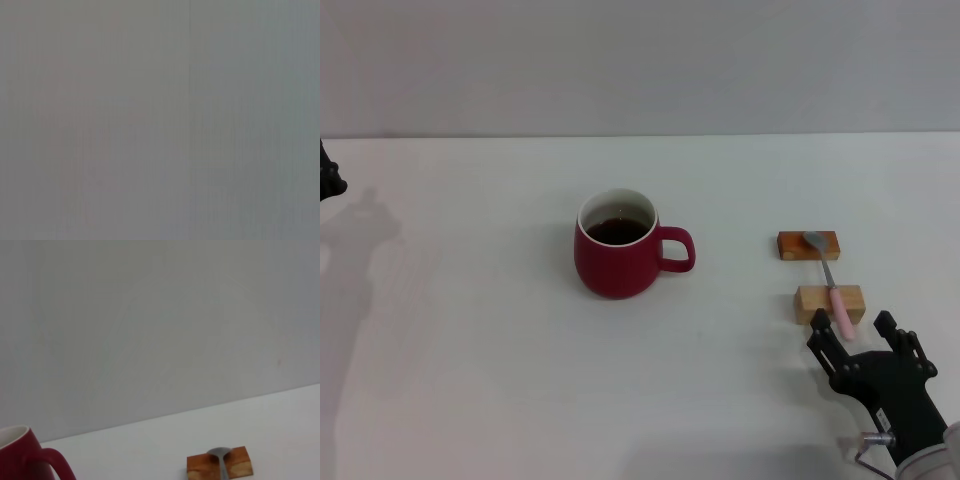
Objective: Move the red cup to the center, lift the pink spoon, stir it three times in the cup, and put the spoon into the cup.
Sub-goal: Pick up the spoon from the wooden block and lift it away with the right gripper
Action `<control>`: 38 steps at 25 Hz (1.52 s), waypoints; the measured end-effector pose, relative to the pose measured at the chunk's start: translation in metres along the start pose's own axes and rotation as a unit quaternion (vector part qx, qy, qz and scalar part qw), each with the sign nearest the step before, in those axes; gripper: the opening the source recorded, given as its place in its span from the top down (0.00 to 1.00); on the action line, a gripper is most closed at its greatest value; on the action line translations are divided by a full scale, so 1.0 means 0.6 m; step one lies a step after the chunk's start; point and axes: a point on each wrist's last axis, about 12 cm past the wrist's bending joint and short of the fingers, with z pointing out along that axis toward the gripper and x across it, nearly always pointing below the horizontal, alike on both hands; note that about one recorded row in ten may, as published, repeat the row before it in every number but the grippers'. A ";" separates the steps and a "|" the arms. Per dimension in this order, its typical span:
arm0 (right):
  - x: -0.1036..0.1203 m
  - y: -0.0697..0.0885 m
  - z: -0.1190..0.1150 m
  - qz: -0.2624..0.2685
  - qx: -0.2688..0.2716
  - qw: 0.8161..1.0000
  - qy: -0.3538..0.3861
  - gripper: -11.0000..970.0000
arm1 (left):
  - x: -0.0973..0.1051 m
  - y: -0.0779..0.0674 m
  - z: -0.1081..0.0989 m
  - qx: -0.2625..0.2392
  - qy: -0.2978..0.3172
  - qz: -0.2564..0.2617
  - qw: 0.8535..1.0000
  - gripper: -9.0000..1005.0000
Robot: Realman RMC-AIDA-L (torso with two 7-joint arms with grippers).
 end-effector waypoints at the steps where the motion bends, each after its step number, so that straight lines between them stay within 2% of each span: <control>1: 0.000 0.000 0.000 0.002 0.000 1.000 0.000 0.16 | 0.000 0.000 0.000 0.000 0.000 0.000 1.000 0.90; 36: 0.000 0.003 -0.002 0.010 -0.006 1.000 -0.001 0.16 | 0.002 0.004 -0.008 -0.001 -0.005 0.001 1.000 0.88; 38: 0.000 0.003 -0.002 0.010 -0.006 1.000 -0.001 0.16 | 0.004 0.002 -0.008 -0.003 -0.001 0.014 1.000 0.88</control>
